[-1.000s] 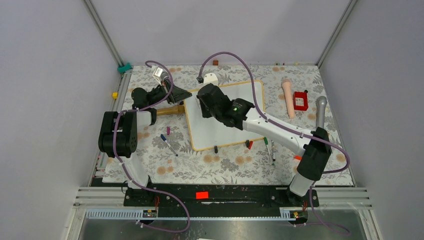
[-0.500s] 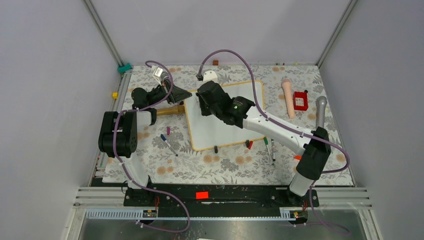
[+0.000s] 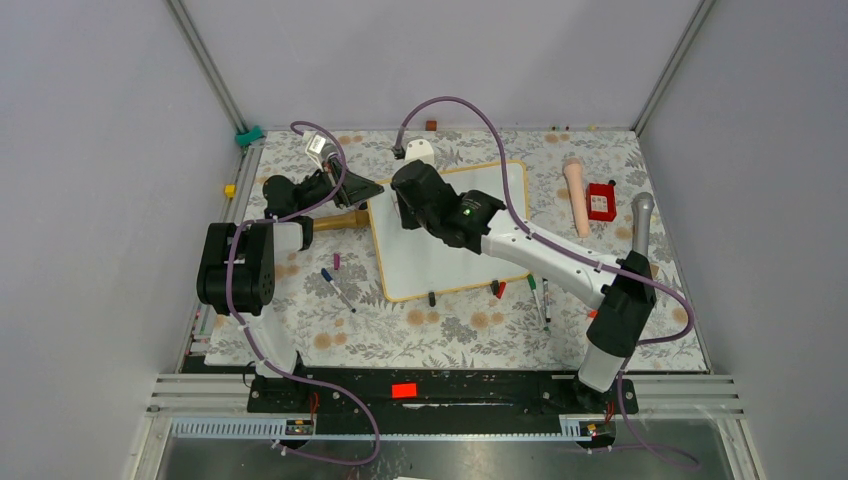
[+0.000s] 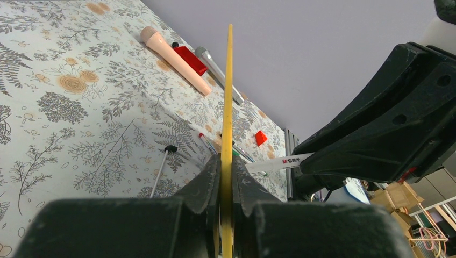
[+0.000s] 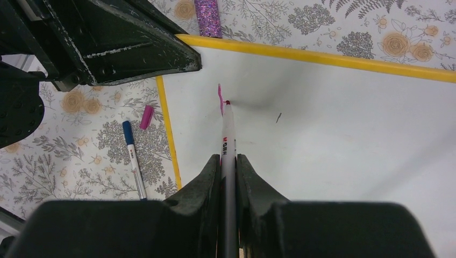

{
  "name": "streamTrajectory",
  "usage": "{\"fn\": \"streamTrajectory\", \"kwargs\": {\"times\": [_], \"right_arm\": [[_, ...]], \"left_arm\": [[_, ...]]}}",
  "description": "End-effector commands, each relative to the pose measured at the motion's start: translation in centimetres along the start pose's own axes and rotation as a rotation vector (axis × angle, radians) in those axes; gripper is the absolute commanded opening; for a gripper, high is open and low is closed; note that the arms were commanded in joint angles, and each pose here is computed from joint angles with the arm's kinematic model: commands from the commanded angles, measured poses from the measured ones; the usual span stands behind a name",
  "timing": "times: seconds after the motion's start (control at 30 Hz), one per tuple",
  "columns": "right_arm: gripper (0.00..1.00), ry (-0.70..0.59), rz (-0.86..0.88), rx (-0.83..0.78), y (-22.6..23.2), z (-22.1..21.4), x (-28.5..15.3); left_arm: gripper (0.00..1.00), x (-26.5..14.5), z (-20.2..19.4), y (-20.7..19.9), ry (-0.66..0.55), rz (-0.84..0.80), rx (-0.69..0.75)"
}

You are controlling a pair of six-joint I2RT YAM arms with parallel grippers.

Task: Write a sentence on the whiteboard
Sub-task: Write a sentence with the whiteboard marker.

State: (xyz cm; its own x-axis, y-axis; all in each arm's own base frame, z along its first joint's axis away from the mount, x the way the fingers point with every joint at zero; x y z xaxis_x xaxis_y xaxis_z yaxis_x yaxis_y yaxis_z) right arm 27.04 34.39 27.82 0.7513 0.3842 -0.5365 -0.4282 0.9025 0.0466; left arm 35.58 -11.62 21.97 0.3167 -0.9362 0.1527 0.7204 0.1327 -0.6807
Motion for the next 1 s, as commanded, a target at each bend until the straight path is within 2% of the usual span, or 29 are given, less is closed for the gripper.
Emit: {"fn": "streamTrajectory", "kwargs": {"times": [0.0, 0.2, 0.3, 0.43, 0.7, 0.97], "right_arm": [[0.0, -0.024, -0.091, 0.021, -0.9, 0.7, 0.2], [0.0, -0.048, -0.235, 0.008, -2.7, 0.8, -0.3], [0.0, -0.049, -0.24, 0.005, -3.0, 0.7, -0.5], [0.0, -0.065, -0.177, 0.031, -2.5, 1.1, -1.0], [0.0, -0.181, -0.005, 0.069, -2.4, 3.0, -3.1], [0.0, -0.157, 0.035, 0.072, -2.0, 3.6, -2.4]], "left_arm": [[0.0, 0.5, 0.6, -1.8, 0.034, -0.069, 0.131], [0.0, 0.5, 0.6, -1.8, 0.033, -0.068, 0.13], [0.0, 0.5, 0.6, -1.8, 0.033, -0.068, 0.132], [0.0, 0.5, 0.7, -1.9, 0.033, -0.069, 0.135], [0.0, 0.5, 0.6, -1.9, 0.033, -0.069, 0.137], [0.0, 0.5, 0.7, -1.9, 0.032, -0.07, 0.139]]}}
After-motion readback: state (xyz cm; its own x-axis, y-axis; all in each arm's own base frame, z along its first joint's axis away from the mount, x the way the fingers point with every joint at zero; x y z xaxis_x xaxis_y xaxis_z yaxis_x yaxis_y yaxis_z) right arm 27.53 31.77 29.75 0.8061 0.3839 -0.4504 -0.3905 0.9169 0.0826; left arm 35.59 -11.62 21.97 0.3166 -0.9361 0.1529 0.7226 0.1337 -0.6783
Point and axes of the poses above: each gripper's point midway between its finger pads, its own x axis out along the fingers, its own y axis along the line the jaws close on, z = x × y, the point moved 7 cm from there along -x, back along the fingers, and after that the axes turned 4 degrees about -x, right-handed, at the moved point
